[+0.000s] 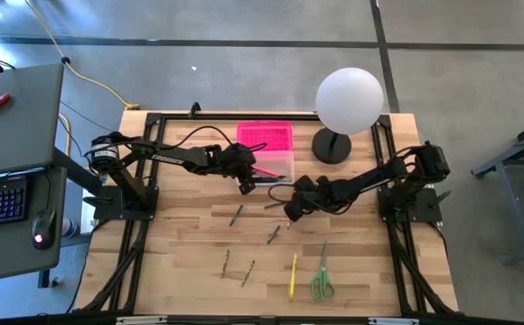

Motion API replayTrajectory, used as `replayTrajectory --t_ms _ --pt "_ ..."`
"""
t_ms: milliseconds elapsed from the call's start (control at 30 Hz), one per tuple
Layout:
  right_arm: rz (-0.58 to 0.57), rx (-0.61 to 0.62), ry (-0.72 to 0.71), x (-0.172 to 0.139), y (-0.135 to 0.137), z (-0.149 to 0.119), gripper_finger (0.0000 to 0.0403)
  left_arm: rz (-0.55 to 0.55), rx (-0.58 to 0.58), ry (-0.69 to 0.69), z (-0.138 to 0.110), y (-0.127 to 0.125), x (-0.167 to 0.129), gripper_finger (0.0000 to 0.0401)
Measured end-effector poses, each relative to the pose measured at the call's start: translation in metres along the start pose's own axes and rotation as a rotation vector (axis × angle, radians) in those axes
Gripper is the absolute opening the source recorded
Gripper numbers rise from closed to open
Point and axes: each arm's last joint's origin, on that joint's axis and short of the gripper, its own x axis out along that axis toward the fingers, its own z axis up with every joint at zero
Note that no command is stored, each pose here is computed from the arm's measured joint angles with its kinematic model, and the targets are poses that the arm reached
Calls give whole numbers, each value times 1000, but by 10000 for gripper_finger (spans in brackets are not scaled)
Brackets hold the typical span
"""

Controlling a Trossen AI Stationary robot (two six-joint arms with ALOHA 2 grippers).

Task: Pick & place school supplies into a supply box
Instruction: Put the bottom orange pencil into the transparent supply box

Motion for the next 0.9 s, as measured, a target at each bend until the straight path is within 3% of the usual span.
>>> replayTrajectory --t_ms 167,900 --pt "-1 86 -24 1 -1 5 161 1 0 0 0 0 0 113" --pt "-73 146 -44 10 -15 16 140 0 0 0 0 0 0 113"
